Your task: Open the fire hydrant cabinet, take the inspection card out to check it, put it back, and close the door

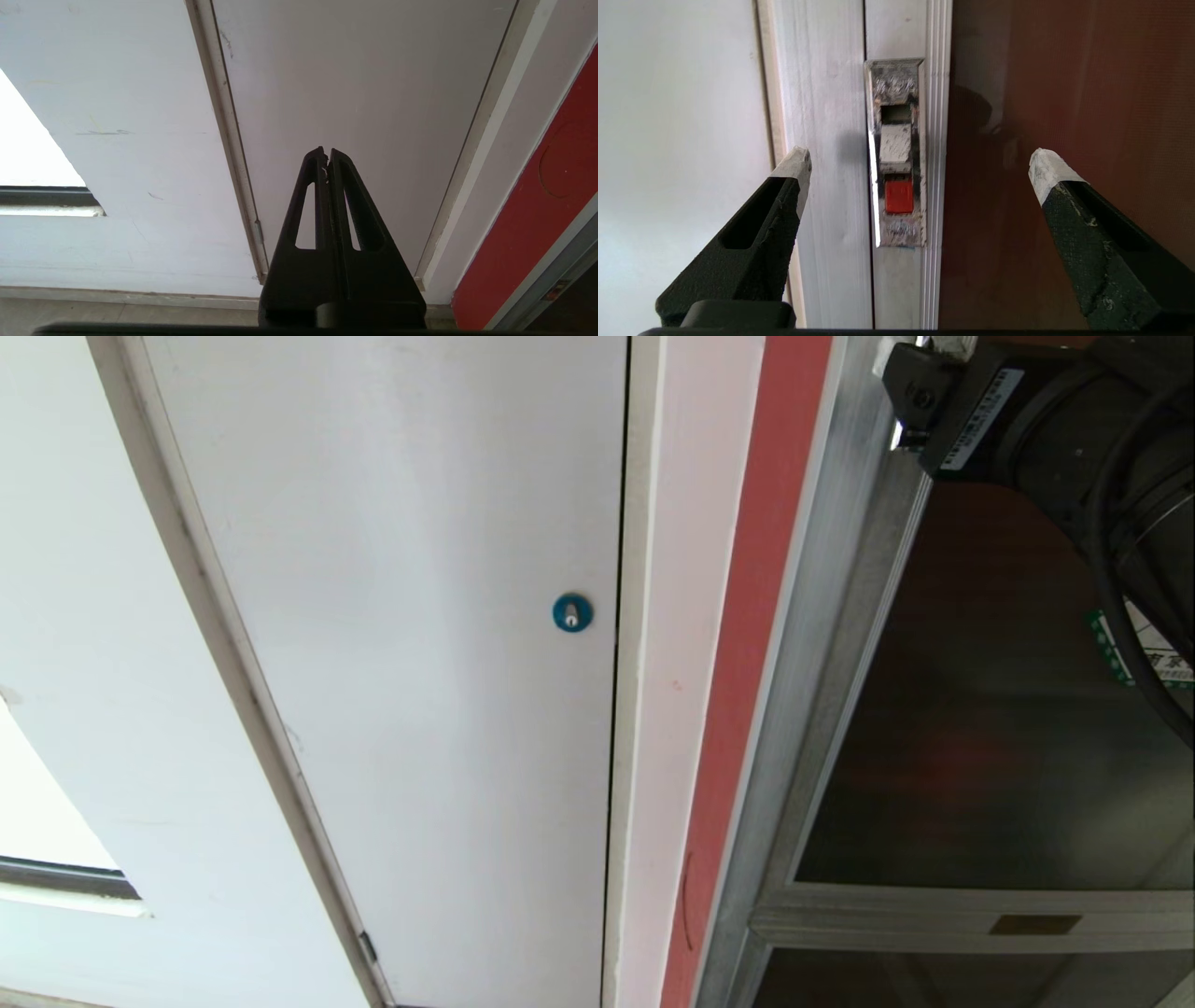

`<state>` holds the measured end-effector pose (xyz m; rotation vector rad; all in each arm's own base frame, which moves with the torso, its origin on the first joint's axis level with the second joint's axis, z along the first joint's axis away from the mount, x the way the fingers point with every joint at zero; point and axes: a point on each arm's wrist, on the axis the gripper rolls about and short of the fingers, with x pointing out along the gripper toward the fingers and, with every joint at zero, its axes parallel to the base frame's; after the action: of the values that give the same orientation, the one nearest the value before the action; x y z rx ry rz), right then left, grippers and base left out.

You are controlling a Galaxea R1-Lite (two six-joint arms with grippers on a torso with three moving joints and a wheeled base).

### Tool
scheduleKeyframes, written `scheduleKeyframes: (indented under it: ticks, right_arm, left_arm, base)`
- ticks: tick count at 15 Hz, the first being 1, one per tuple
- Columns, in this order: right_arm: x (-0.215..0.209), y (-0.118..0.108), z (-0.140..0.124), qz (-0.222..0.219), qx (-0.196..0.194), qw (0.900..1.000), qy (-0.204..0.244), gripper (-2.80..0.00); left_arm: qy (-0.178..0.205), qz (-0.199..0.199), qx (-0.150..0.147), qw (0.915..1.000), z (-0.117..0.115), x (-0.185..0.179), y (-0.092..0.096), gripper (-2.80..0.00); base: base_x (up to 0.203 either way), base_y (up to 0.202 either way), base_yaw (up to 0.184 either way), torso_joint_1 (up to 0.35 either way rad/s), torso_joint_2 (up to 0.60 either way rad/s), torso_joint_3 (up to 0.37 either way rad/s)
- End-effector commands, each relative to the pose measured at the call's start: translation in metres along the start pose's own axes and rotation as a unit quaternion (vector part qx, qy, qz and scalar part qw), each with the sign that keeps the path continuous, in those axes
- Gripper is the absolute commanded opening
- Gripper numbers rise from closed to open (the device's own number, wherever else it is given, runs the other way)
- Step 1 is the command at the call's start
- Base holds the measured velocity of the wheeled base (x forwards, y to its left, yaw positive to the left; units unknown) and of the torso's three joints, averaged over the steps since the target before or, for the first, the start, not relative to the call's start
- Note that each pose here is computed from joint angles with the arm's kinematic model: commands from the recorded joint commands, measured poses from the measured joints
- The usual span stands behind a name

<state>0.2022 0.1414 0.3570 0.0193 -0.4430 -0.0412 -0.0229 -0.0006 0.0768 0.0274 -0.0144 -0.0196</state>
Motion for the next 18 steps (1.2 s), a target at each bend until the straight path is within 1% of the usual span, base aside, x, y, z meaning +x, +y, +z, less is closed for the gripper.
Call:
scheduleKeyframes:
  ticks: [1, 5, 6, 13, 18]
  right_arm:
    - [0.005, 0.001, 0.003, -0.007, 0.0, 1.0, -0.002, 0.0]
    - [0.007, 0.0, -0.001, -0.009, -0.009, 1.0, 0.008, 0.0]
    - [0.009, 0.0, -0.004, -0.013, -0.013, 1.0, 0.01, -2.8]
    - [0.021, 0.0, -0.007, -0.022, -0.017, 1.0, 0.007, -2.8]
    - [0.021, 0.001, -0.009, -0.022, -0.017, 1.0, 0.01, -2.8]
  left_arm:
    - [0.006, 0.0, 0.0, 1.0, -0.003, 0.001, 0.0, -2.8]
    - [0.006, 0.0, 0.0, 1.0, -0.003, 0.001, 0.0, -2.8]
    - [0.006, 0.0, 0.0, 1.0, -0.003, 0.001, 0.0, -2.8]
    - [0.006, 0.0, 0.0, 1.0, -0.003, 0.001, 0.0, -2.8]
    - [0.006, 0.0, 0.0, 1.0, -0.003, 0.001, 0.0, -2.8]
  base:
    - [0.0, 0.0, 0.0, 0.0, 0.0, 0.0]
    - [0.0, 0.0, 0.0, 0.0, 0.0, 0.0]
    - [0.0, 0.0, 0.0, 0.0, 0.0, 0.0]
    - [0.0, 0.0, 0.0, 0.0, 0.0, 0.0]
    - [0.0, 0.0, 0.0, 0.0, 0.0, 0.0]
